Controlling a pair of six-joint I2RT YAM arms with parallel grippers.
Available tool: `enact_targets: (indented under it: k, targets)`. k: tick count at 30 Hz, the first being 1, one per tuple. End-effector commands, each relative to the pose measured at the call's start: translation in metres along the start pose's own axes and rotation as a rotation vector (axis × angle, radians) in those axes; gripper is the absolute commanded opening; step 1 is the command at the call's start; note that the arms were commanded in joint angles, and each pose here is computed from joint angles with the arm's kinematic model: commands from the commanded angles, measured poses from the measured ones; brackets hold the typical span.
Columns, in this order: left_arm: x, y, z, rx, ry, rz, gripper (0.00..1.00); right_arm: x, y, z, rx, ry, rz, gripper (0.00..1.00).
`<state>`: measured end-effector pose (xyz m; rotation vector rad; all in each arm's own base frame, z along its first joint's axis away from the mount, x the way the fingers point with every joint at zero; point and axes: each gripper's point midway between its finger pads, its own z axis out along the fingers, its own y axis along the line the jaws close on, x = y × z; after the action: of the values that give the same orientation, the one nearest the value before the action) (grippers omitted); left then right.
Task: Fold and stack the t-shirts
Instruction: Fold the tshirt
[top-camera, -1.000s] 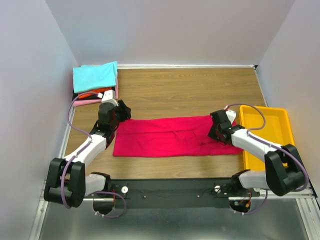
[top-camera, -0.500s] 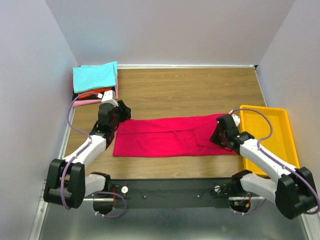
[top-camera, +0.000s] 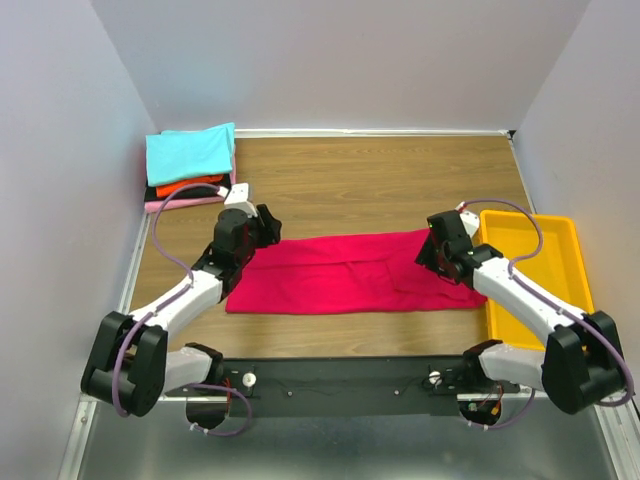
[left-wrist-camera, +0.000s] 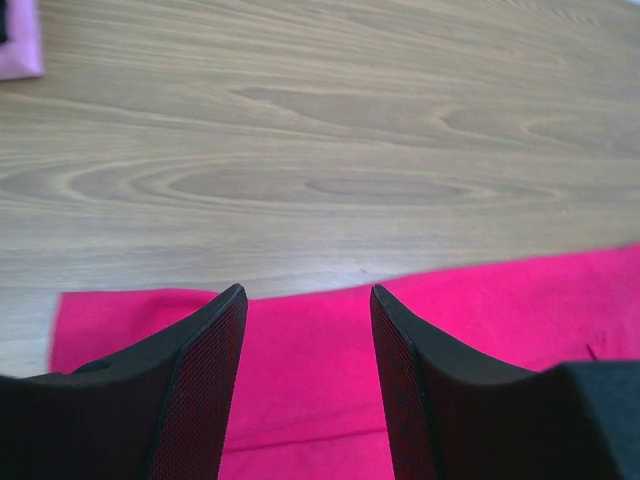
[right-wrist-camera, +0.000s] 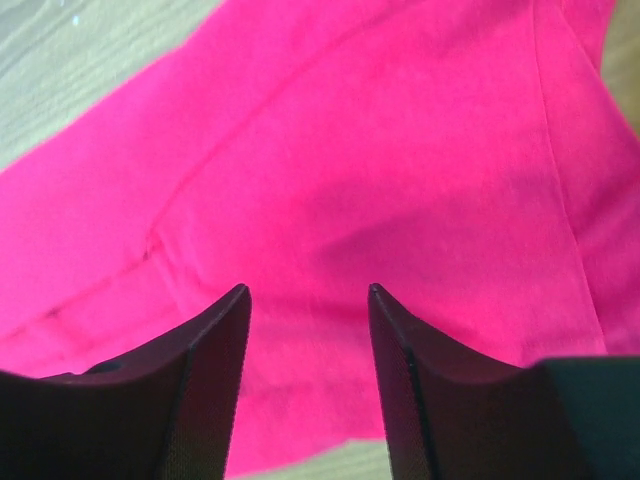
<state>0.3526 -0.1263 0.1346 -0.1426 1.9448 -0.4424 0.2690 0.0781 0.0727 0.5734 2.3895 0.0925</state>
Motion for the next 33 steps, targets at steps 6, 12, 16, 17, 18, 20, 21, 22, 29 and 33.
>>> enact_targets:
  k: [6,12,16,17,18,20,21,22,29,33]
  targets:
    - [0.016,-0.031,0.024,0.043,0.041,0.051,0.61,-0.025,0.008,0.032,0.067,-0.041,-0.031,0.66]
    - [0.046,-0.04,0.043,0.063,0.109,0.067,0.61,-0.031,0.019,0.059,0.043,0.001,-0.045,0.68]
    - [0.067,-0.033,0.053,0.04,0.15,0.064,0.61,-0.038,0.025,0.072,0.037,0.009,-0.052,0.68]
    - [0.073,-0.031,0.055,0.029,0.162,0.066,0.6,-0.035,0.024,0.08,0.046,0.026,-0.06,0.68]
    - [0.075,-0.029,0.056,0.019,0.163,0.067,0.61,-0.036,0.024,0.084,0.043,0.035,-0.061,0.68]
    - [0.082,-0.026,0.058,0.009,0.179,0.066,0.6,-0.037,0.025,0.096,0.042,0.059,-0.057,0.68]
    - [0.085,-0.025,0.058,0.006,0.184,0.06,0.6,-0.038,0.026,0.101,0.04,0.064,-0.063,0.68]
    - [0.09,-0.025,0.057,0.001,0.191,0.062,0.6,-0.044,0.03,0.104,0.029,0.057,-0.061,0.68]
    - [0.117,-0.01,0.048,-0.07,0.232,0.037,0.6,-0.049,0.04,0.142,0.003,0.12,-0.085,0.68]
    - [0.136,-0.005,0.035,-0.107,0.257,0.018,0.6,-0.06,0.063,0.169,-0.065,0.148,-0.106,0.68]
